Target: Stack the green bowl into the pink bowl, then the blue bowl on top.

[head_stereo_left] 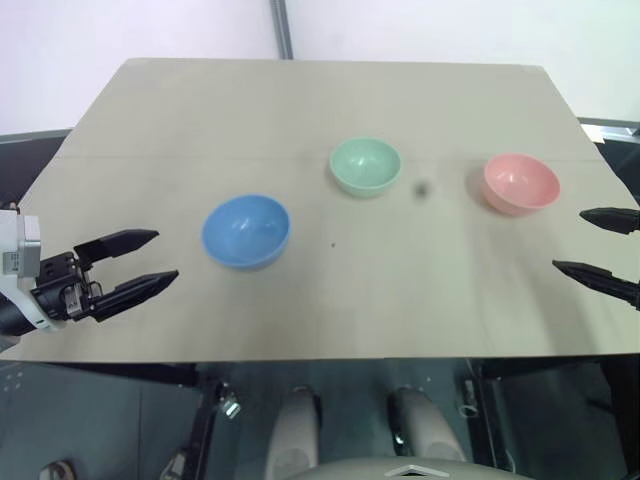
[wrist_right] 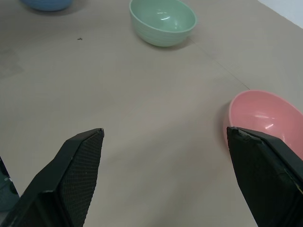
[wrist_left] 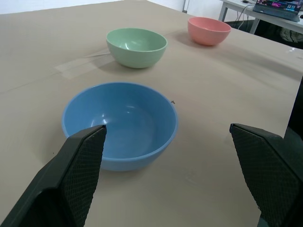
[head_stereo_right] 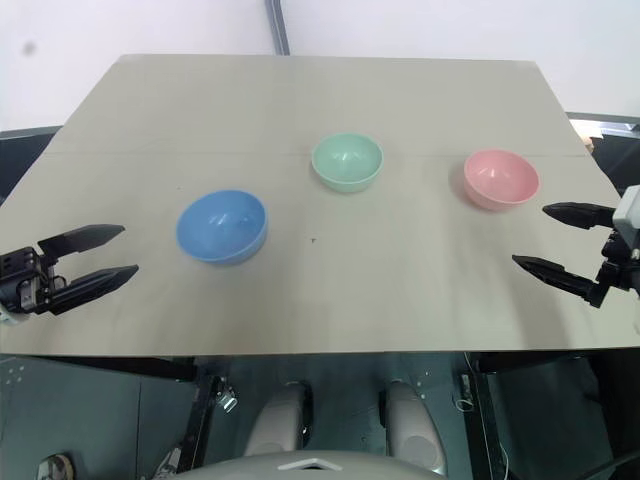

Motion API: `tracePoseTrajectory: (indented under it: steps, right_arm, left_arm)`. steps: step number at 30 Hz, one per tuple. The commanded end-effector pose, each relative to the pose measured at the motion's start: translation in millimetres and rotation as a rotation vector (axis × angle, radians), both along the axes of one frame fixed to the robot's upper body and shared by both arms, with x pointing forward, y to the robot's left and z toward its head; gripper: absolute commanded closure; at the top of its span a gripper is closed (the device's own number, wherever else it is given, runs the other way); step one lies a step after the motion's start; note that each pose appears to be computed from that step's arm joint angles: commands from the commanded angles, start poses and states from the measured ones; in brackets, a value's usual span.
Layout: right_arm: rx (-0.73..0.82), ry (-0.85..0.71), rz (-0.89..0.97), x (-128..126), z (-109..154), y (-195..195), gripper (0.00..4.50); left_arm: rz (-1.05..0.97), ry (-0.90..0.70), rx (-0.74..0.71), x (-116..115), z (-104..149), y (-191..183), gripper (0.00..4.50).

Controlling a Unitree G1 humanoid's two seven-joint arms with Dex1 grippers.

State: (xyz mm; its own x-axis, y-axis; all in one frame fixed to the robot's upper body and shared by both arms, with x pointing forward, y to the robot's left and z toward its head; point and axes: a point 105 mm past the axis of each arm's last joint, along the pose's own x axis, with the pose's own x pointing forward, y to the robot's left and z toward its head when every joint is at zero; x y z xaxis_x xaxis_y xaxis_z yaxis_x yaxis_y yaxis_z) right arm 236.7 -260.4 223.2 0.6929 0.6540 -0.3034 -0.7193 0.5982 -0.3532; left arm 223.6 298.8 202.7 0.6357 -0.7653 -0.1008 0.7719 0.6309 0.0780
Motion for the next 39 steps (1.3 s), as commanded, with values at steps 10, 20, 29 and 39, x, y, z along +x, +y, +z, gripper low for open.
tracePoseTrajectory:
  steps: [10,20,29,39]
  right_arm:
    - [-0.003,-0.078,0.026,25,8,29,0.00]
    - [-0.280,-0.044,-0.152,119,-30,30,0.00]
    - [-0.397,0.144,-0.222,169,-66,15,1.20]
    - [-0.431,-0.009,0.026,159,-36,61,4.45]
  left_arm:
    - [-0.095,-0.076,-0.015,8,30,-36,0.10]
    - [-0.316,-0.065,0.044,3,32,-96,0.10]
    - [-0.307,-0.072,0.026,-7,36,-109,0.00]
    - [-0.349,-0.042,0.076,-20,29,-112,0.00]
